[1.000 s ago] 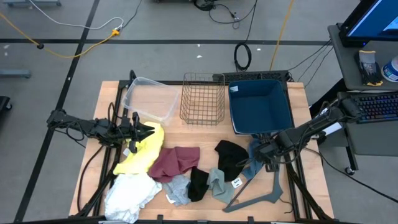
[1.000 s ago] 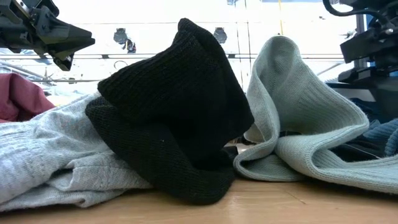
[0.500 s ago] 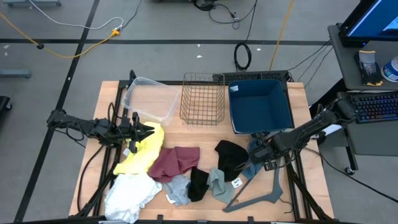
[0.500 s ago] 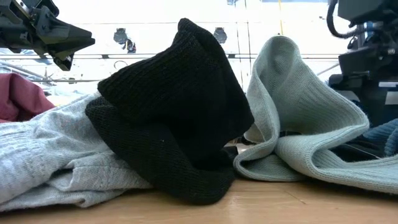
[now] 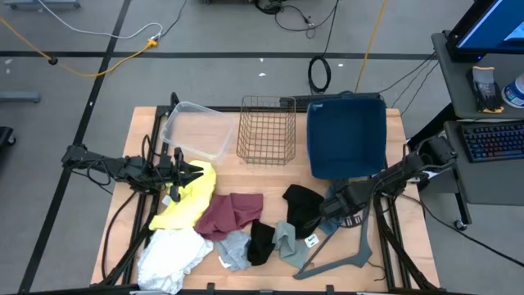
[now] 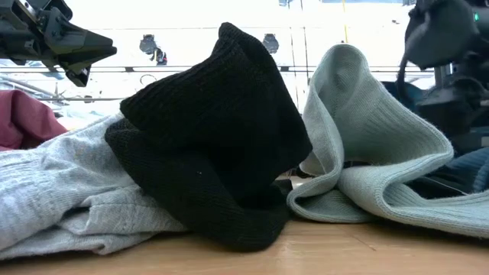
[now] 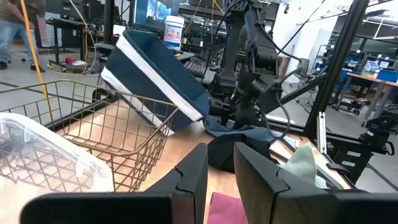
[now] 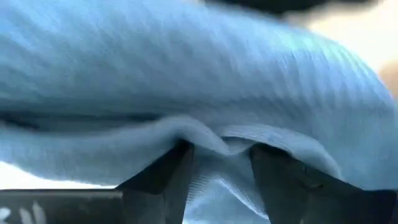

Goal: Pick & Place Cloths
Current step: Put the blue sock into the transparent bin

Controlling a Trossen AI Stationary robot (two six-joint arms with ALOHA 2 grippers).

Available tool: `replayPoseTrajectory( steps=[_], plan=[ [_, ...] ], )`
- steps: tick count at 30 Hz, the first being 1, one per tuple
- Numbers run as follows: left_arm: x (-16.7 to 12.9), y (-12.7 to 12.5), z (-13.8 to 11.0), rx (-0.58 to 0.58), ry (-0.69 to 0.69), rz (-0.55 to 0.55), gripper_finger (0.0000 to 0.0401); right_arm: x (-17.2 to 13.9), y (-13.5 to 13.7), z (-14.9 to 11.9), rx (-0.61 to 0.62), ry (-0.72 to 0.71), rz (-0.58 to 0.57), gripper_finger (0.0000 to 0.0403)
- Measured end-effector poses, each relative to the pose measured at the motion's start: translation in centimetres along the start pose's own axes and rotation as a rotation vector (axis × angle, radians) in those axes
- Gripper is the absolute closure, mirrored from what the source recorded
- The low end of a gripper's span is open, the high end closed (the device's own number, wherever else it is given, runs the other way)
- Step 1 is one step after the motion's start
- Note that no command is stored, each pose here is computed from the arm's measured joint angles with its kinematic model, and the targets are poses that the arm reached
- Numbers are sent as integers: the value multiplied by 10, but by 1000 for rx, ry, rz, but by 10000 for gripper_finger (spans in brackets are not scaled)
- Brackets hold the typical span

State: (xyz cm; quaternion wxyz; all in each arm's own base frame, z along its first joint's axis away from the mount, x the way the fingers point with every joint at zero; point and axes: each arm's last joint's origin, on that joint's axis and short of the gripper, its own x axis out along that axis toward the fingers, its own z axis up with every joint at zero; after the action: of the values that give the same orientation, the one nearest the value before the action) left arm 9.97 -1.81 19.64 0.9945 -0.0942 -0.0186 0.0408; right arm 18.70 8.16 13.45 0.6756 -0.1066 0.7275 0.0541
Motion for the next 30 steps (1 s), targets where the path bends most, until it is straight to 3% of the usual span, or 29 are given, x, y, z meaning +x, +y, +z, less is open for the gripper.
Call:
replayPoseTrajectory(
  steps=[7,14,20,30],
  plan=[
    [0,0,0,-4,0,0,320,-5,4,-1,-11,-42,13,288],
    [0,0,0,-5,0,0,320,-9,6,-2,5,-65,32,390],
    [0,0,0,-15,-1,-1,320,-14,7,0,44,-63,41,398],
    [0,0,1,-49,-11,-4,320,-66,15,19,25,-136,-22,401]
  ],
)
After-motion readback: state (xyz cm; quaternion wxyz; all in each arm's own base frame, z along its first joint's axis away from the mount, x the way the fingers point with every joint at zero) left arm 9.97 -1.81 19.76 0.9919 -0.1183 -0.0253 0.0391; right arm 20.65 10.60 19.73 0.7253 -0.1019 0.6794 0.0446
